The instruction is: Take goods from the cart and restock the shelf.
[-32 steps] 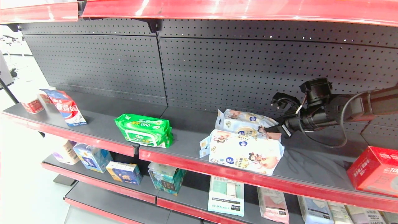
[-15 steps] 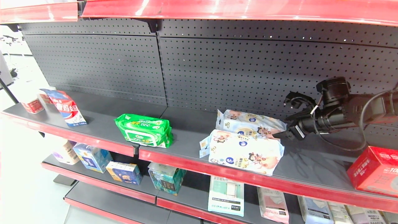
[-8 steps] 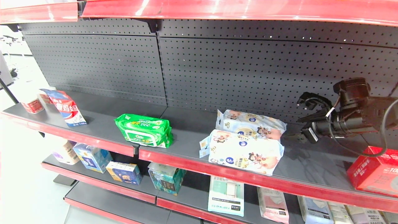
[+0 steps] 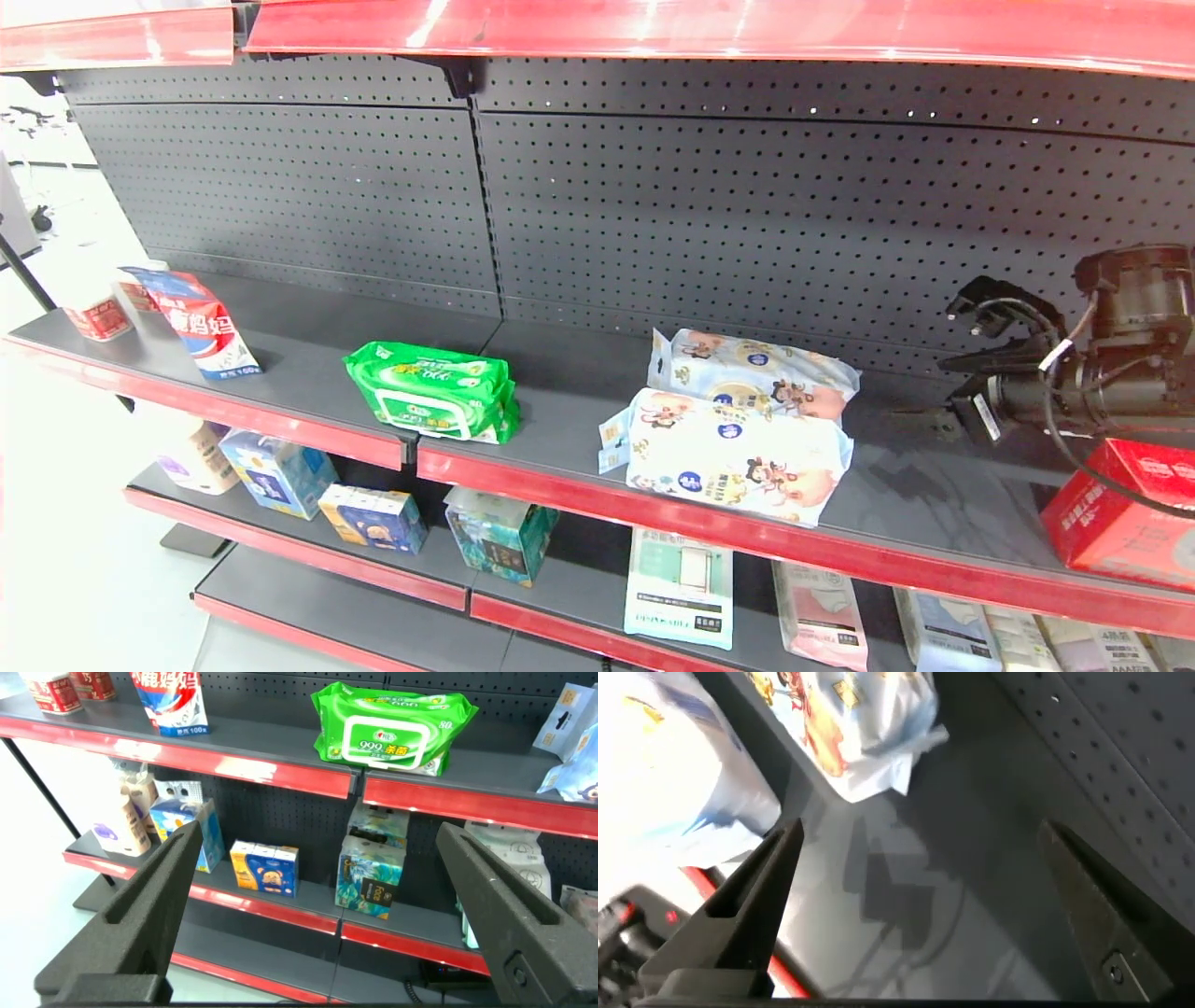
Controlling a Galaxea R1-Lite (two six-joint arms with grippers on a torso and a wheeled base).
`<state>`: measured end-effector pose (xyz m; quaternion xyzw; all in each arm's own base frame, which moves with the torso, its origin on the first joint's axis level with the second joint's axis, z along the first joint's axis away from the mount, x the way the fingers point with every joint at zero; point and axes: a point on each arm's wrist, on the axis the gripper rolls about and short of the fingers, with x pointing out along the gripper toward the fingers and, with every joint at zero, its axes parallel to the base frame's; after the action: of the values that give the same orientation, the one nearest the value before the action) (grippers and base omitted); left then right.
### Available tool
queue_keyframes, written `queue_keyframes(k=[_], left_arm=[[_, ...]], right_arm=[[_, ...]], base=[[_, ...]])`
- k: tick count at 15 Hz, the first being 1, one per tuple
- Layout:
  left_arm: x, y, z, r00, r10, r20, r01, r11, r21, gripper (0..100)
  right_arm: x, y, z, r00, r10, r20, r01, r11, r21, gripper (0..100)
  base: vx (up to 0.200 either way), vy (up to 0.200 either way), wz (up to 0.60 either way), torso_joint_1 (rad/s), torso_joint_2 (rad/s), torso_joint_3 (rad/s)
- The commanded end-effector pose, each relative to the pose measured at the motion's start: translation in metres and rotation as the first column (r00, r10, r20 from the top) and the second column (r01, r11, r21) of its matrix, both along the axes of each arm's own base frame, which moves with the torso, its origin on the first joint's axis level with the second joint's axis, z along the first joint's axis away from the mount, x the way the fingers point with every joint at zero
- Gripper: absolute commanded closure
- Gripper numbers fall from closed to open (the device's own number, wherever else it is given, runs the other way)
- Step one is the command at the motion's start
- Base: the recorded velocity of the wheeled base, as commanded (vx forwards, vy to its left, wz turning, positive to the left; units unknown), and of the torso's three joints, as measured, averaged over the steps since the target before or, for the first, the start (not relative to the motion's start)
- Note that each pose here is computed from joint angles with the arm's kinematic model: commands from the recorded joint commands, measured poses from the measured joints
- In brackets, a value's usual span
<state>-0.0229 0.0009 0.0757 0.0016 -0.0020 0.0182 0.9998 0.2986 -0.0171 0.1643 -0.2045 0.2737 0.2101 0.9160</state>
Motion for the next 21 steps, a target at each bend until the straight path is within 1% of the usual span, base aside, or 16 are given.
queue_keyframes(k=[1,4,5,6,7,8,9,10,13,14,15,16,17,18,20,21], left_arm=[[0.0,0.0,0.0,1.0,0.0,-0.001,0.0,1.0,0.0,0],[0.0,0.0,0.0,1.0,0.0,-0.001,0.0,1.0,0.0,0],[0.0,0.0,0.0,1.0,0.0,-0.001,0.0,1.0,0.0,0],[0.0,0.0,0.0,1.0,0.0,-0.001,0.0,1.0,0.0,0],[0.0,0.0,0.0,1.0,0.0,-0.001,0.0,1.0,0.0,0],[0.0,0.0,0.0,1.0,0.0,-0.001,0.0,1.0,0.0,0],[0.0,0.0,0.0,1.0,0.0,-0.001,0.0,1.0,0.0,0],[0.0,0.0,0.0,1.0,0.0,-0.001,0.0,1.0,0.0,0],[0.0,0.0,0.0,1.0,0.0,-0.001,0.0,1.0,0.0,0],[0.0,0.0,0.0,1.0,0.002,-0.001,-0.002,1.0,0.0,0],[0.0,0.0,0.0,1.0,0.0,-0.001,0.0,1.0,0.0,0],[0.0,0.0,0.0,1.0,0.0,-0.001,0.0,1.0,0.0,0],[0.0,0.0,0.0,1.0,0.0,-0.001,0.0,1.0,0.0,0],[0.0,0.0,0.0,1.0,0.0,-0.001,0.0,1.0,0.0,0],[0.0,0.0,0.0,1.0,0.0,-0.001,0.0,1.0,0.0,0],[0.0,0.0,0.0,1.0,0.0,-0.001,0.0,1.0,0.0,0]], right_arm=[[-0.028,0.004,0.015,0.998,-0.04,0.04,0.038,0.999,0.035,0],[-0.072,0.005,0.022,0.994,-0.09,0.067,0.087,0.995,0.056,0],[-0.088,0.006,0.024,0.991,-0.107,0.076,0.101,0.992,0.075,0],[-0.108,0.007,0.029,0.985,-0.146,0.095,0.133,0.983,0.13,0],[-0.128,0.01,0.037,0.969,-0.218,0.111,0.19,0.957,0.219,0],[-0.142,0.011,0.042,0.95,-0.287,0.119,0.245,0.928,0.281,0],[-0.157,0.012,0.044,0.933,-0.336,0.131,0.28,0.904,0.321,0],[-0.188,0.011,0.038,0.888,-0.429,0.166,0.349,0.864,0.362,0],[-0.242,0.011,0.017,0.794,-0.547,0.264,0.436,0.816,0.38,0],[-0.259,0.013,0.007,0.766,-0.565,0.305,0.439,0.807,0.394,0],[-0.27,0.014,-0.001,0.756,-0.565,0.331,0.426,0.808,0.406,0],[-0.285,0.017,-0.015,0.772,-0.519,0.366,0.36,0.832,0.421,0],[-0.29,0.018,-0.022,0.775,-0.505,0.38,0.339,0.84,0.424,0],[-0.3,0.02,-0.035,0.782,-0.463,0.417,0.281,0.86,0.427,0],[-0.31,0.02,-0.052,0.76,-0.467,0.452,0.271,0.86,0.432,0],[-0.315,0.021,-0.069,0.735,-0.499,0.459,0.312,0.85,0.425,0]], base=[[0.0,0.0,0.0,0.0,0.0,0.0],[0.0,0.0,0.0,0.0,0.0,0.0],[0.0,0.0,0.0,0.0,0.0,0.0],[0.0,0.0,0.0,0.0,0.0,0.0],[0.0,0.0,0.0,0.0,0.0,0.0],[0.0,0.0,0.0,0.0,0.0,0.0],[0.0,0.0,0.0,0.0,0.0,0.0],[0.0,0.0,0.0,0.0,0.0,0.0],[0.0,0.0,0.0,0.0,0.0,0.0],[0.0,0.0,0.0,0.0,0.0,0.0],[0.0,0.0,0.0,0.0,0.0,0.0],[0.0,0.0,0.0,0.0,0.0,0.0],[0.0,0.0,0.0,0.0,0.0,0.0],[0.0,0.0,0.0,0.0,0.0,0.0],[0.0,0.0,0.0,0.0,0.0,0.0],[0.0,0.0,0.0,0.0,0.0,0.0]])
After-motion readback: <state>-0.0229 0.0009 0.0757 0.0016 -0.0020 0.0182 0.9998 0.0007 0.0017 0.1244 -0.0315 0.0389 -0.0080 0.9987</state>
